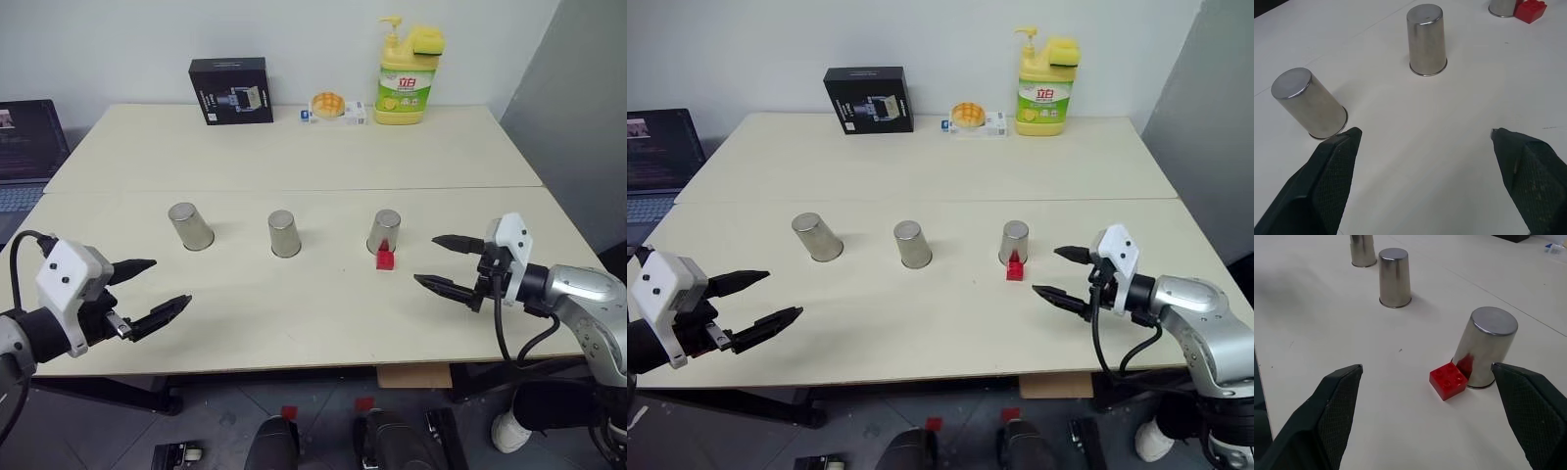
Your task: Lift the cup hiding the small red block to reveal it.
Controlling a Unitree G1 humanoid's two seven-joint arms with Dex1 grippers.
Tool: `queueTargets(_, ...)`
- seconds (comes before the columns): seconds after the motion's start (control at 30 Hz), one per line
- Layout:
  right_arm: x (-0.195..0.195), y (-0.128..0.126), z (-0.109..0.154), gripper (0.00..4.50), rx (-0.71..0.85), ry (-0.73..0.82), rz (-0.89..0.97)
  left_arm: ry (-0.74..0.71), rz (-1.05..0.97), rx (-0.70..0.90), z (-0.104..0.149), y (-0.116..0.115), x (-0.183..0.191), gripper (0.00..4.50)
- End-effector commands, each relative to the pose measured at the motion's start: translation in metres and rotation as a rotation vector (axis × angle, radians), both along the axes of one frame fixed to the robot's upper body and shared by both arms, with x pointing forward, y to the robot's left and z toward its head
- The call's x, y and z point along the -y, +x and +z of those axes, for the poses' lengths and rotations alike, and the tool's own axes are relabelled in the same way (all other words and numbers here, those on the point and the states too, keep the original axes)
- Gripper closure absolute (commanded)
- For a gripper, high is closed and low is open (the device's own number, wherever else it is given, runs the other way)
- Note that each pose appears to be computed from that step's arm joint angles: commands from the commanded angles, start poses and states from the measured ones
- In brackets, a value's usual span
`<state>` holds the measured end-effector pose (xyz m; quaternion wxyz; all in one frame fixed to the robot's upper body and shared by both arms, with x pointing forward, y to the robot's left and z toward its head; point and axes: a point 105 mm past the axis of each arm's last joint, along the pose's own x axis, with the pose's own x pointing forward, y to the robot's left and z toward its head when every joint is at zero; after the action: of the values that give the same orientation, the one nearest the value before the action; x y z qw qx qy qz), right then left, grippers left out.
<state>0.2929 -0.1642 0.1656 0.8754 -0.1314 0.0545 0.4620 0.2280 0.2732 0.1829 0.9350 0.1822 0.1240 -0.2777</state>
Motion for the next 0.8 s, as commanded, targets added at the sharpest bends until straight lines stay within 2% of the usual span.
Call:
queueTargets(0.03, 0.0061, 0.0004, 0.0117, 0.03, 0.049, 0.003, -0.011, 0.019, -0.002, 0.040, 0.0099, 0.0006, 0.0007, 0.00)
queueTargets(0.8, 0.0053, -0.0007, 0.0139, 0.03, 0.051, 0.014, -0.010, 0.012, -0.033, 0.035, 0.0100, 0.0025, 0.0061, 0.00)
